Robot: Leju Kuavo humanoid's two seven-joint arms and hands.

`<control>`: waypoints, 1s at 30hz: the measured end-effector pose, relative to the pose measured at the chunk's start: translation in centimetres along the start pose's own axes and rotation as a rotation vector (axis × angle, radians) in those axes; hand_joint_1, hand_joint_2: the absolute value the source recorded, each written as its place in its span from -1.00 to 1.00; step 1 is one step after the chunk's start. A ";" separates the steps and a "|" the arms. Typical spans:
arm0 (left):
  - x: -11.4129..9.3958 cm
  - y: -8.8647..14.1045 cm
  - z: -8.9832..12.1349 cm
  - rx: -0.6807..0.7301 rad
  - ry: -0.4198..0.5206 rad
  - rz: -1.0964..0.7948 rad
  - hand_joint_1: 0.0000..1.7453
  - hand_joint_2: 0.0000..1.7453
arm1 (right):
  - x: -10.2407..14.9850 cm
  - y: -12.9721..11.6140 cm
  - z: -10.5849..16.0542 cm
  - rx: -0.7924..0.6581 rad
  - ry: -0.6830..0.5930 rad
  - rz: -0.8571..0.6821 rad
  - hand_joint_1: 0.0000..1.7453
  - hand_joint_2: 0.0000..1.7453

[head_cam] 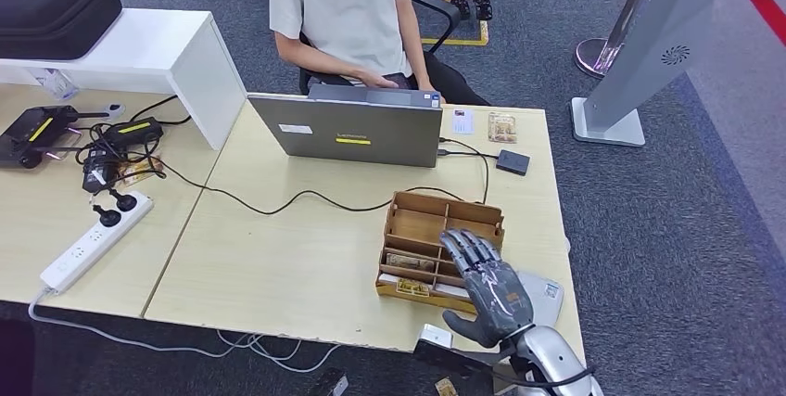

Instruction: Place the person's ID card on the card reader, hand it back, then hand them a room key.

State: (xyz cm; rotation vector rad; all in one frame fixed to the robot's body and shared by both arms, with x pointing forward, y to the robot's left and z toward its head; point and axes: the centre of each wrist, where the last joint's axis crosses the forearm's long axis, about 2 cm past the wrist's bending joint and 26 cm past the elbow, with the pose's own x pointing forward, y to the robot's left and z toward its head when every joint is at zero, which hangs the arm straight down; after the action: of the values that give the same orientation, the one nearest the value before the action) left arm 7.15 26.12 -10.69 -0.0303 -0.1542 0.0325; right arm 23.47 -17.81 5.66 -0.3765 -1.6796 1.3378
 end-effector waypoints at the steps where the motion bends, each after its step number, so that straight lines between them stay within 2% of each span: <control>1: 0.0 0.0 0.0 0.000 0.000 0.000 -1.00 1.00 | 0.2 0.1 -0.1 0.001 -0.005 -0.003 -1.00 1.00; 14: 0.1 0.0 0.0 0.000 -0.004 -0.003 -1.00 1.00 | 2.9 1.6 -1.3 0.044 -0.091 -0.070 -1.00 1.00; 30: 0.1 0.0 0.0 0.002 -0.014 -0.011 -1.00 1.00 | 3.3 3.0 -2.0 0.098 -0.108 -0.112 -1.00 1.00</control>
State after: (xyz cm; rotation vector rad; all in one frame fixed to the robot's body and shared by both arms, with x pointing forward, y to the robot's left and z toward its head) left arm 7.29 26.12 -10.66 -0.0274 -0.1684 0.0215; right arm 22.44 -13.21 4.45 -0.1540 -1.6899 1.3714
